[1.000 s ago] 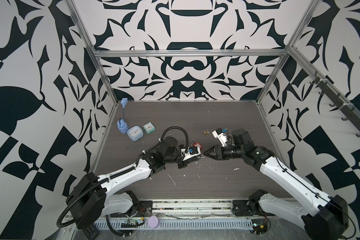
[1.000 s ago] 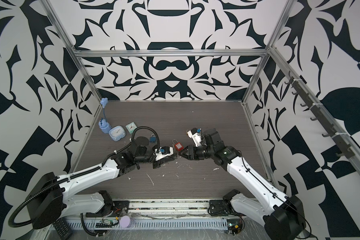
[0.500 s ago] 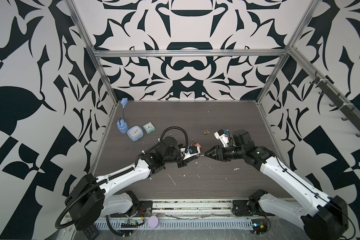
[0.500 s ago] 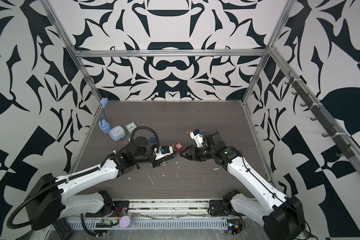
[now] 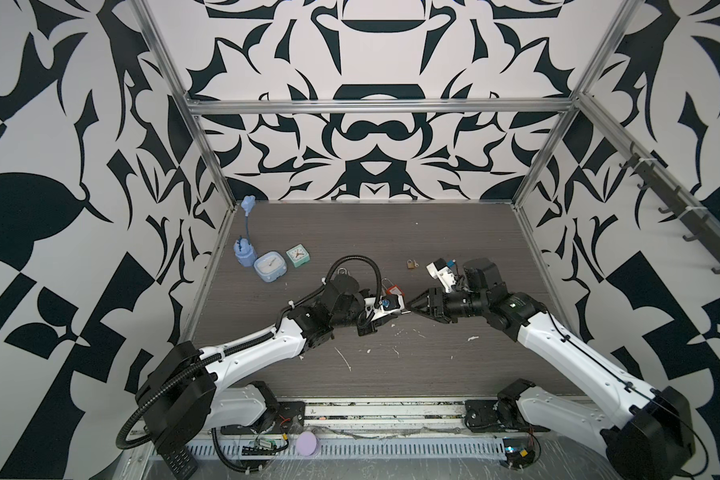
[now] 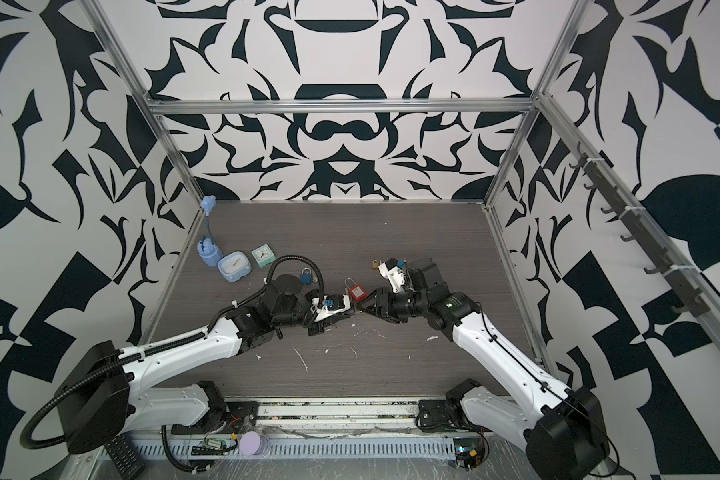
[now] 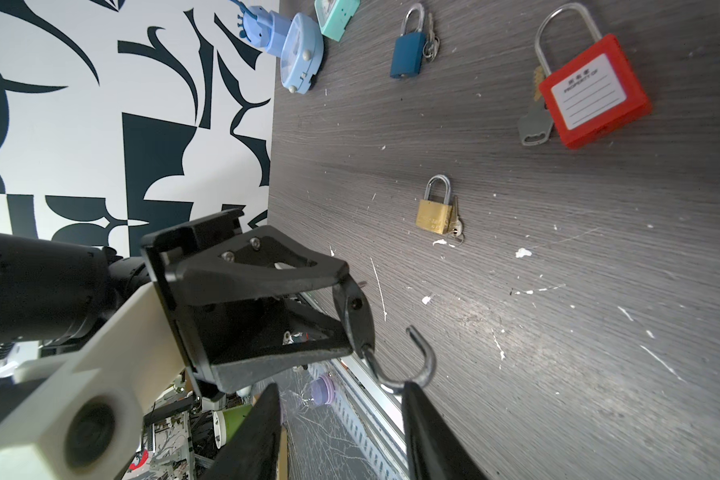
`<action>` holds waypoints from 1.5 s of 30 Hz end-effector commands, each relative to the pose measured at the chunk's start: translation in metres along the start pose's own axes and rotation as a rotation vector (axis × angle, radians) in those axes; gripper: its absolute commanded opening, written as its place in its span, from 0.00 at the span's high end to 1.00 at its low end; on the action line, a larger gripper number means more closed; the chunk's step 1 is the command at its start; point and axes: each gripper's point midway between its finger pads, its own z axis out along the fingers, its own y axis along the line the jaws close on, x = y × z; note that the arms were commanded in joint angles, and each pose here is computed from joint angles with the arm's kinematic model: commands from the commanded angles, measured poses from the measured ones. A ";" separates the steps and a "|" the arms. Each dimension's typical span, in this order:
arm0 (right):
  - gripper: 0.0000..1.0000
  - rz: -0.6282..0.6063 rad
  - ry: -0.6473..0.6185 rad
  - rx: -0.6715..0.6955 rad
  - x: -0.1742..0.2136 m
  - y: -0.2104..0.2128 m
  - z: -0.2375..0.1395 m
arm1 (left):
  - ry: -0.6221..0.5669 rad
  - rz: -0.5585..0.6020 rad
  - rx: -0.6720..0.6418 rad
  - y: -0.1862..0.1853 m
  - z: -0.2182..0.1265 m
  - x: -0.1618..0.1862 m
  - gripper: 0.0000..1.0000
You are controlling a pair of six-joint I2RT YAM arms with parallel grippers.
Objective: Lock with the key
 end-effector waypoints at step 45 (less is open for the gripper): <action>0.88 -0.180 -0.073 -0.034 -0.016 0.011 -0.002 | -0.088 -0.001 -0.008 0.005 0.002 -0.026 1.00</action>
